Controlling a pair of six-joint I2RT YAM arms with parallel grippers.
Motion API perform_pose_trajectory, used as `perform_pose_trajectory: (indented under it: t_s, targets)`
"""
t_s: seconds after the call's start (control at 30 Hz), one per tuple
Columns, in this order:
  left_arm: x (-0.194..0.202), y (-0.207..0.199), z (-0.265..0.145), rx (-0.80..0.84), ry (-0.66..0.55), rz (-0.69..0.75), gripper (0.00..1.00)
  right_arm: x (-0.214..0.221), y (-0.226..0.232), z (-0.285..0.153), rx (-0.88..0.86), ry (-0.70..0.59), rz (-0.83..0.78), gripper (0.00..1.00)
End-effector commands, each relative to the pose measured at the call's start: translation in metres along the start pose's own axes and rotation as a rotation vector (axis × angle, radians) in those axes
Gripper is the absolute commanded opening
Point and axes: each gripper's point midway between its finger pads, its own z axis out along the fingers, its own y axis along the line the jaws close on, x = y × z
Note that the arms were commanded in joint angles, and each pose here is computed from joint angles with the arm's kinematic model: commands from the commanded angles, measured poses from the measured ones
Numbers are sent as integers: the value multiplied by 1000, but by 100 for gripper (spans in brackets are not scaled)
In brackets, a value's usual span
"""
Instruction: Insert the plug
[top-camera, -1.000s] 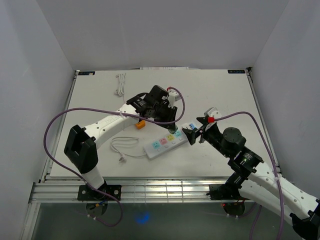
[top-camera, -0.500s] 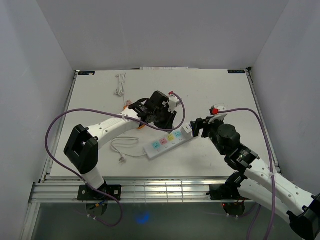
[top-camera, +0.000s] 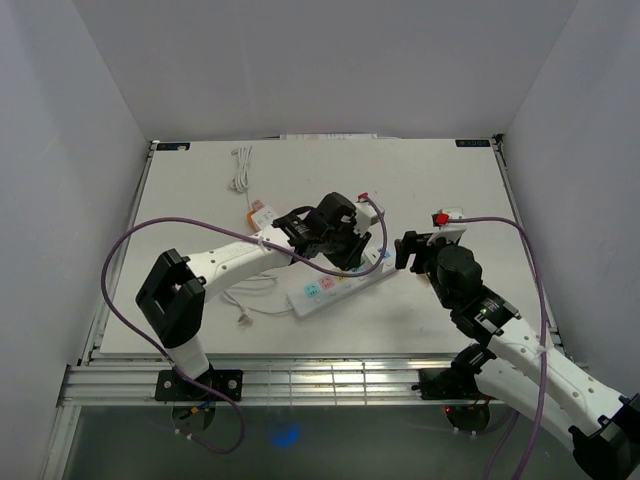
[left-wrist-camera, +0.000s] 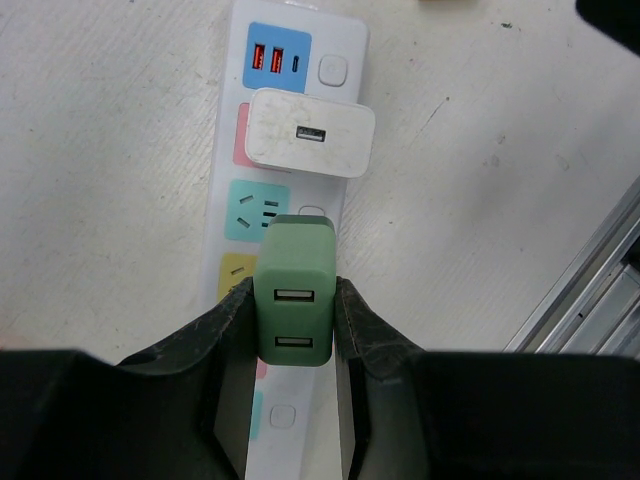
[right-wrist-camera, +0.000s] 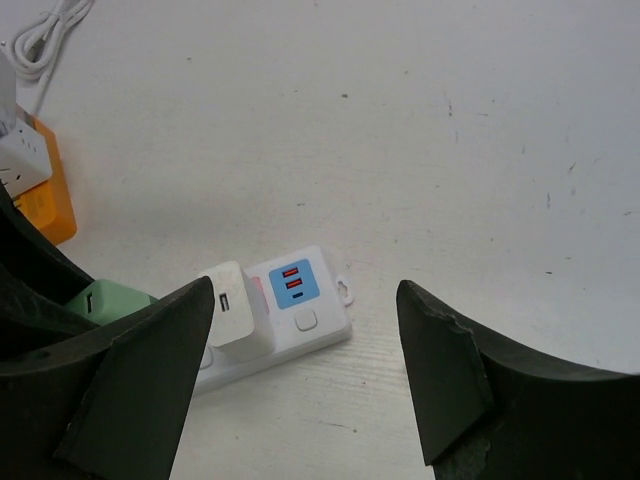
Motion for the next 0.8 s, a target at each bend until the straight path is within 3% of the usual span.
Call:
perform_pose_trajectory:
  t_s: [0.0, 0.27, 0.77]
  targets:
    - [-9, 0, 4, -12, -27, 31, 0, -11, -11, 1, 51, -31, 53, 79]
    - [-2, 5, 13, -38, 3, 56, 0, 12, -25, 18, 40, 101, 102, 79]
    - [6, 7, 29, -31, 29, 64, 0, 18, -28, 22, 16, 122, 122, 79]
